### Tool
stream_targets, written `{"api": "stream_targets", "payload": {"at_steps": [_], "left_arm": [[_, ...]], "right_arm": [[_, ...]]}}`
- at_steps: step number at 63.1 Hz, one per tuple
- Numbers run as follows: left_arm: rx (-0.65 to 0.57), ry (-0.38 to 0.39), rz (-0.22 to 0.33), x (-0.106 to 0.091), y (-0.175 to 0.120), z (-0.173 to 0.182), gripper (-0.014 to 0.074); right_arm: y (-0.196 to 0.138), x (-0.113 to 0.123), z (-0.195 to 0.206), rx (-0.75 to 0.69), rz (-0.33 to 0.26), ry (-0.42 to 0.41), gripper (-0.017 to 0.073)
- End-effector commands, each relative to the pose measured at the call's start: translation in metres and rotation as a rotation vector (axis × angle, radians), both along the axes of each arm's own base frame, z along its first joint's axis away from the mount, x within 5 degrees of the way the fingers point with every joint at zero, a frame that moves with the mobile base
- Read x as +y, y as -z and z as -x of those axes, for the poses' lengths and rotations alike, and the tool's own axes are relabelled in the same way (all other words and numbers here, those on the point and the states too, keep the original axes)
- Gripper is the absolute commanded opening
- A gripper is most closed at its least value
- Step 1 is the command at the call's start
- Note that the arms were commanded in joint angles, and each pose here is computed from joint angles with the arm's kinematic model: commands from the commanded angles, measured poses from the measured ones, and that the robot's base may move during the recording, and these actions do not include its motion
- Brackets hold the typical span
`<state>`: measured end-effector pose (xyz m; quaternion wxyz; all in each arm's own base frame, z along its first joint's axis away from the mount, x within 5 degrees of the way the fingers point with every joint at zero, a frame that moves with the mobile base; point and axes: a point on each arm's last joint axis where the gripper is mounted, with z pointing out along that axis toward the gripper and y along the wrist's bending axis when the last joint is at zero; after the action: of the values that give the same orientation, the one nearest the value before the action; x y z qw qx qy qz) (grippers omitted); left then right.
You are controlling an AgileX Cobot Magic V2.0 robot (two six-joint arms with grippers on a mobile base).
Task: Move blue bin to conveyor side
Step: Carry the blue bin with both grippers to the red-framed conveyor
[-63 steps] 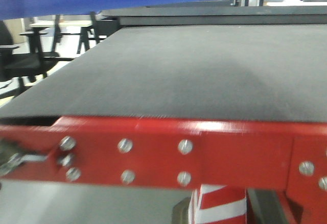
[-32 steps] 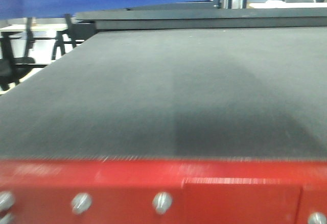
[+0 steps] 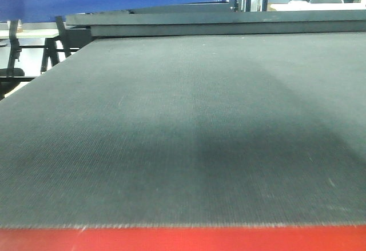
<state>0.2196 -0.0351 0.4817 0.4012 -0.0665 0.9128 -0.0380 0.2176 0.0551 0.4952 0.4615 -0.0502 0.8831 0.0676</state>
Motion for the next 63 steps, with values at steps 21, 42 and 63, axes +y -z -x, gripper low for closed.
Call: {"api": "stream_targets", "payload": {"at_steps": [21, 42, 63], "left_arm": [[-0.107, 0.02, 0.016, -0.0018, -0.0127, 0.0026, -0.0017], [-0.107, 0.02, 0.016, -0.0018, -0.0127, 0.0026, -0.0017], [-0.108, 0.02, 0.015, -0.0017, -0.0128, 0.0026, -0.0017]], "right_arm": [[-0.0189, -0.0017, 0.0033, -0.165, -0.019, -0.007, -0.0079], [-0.0189, -0.0017, 0.0033, -0.165, -0.019, -0.007, -0.0079], [-0.0189, -0.0017, 0.0033, -0.165, -0.019, -0.007, -0.0079]]}}
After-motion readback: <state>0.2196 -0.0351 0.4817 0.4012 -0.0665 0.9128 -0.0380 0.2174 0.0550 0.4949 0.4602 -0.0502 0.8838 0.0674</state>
